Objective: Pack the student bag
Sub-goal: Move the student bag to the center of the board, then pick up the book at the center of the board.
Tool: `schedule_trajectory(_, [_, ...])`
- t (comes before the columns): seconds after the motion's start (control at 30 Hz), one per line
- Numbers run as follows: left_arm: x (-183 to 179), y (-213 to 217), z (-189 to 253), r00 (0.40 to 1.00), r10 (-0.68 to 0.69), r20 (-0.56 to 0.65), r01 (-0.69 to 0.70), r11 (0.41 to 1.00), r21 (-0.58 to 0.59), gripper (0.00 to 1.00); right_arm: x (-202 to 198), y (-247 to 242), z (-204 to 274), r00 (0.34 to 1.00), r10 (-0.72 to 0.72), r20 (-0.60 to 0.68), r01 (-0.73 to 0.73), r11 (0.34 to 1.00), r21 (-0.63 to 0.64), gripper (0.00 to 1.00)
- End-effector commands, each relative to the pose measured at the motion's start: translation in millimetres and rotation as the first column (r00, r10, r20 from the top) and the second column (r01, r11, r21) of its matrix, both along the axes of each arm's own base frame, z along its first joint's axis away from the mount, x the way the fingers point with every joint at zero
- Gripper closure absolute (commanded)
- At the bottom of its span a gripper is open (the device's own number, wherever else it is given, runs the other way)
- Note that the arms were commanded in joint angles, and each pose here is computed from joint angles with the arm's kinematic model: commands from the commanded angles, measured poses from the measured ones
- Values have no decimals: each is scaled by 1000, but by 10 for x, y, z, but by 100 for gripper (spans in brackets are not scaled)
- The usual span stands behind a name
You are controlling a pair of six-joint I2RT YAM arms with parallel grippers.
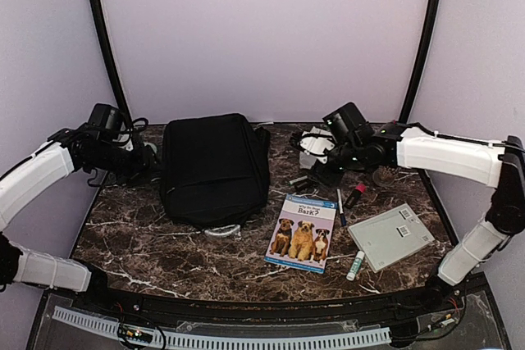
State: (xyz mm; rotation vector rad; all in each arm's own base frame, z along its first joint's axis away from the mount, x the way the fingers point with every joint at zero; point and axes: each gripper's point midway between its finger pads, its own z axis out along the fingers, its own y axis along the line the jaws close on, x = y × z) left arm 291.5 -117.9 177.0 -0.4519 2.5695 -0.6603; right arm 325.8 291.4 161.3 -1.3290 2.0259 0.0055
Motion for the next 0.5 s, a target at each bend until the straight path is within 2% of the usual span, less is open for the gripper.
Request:
schedule_trajectory(0.0, [-135, -503, 140, 982, -187, 6, 187, 977, -105, 41, -373, -383, -241, 995, 23, -100, -29, 998, -63, 40])
schedule_trajectory(0.2, [-220, -1490, 184, 883, -459, 97, 469, 871, -148, 38, -776, -627, -489, 984, 93, -150, -106, 991, -77, 44])
schedule_trajectory(0.33, [-390, -2055, 26, 798, -595, 95, 602, 782, -160, 38, -912, -723, -703, 980, 103, -170, -118, 990, -81, 45])
schedule_trajectory(0.47, [-548, -2447, -244, 730, -682, 50, 677, 711, -190, 38, -991, -699, -841, 974, 111, -198, -122, 992, -43, 47])
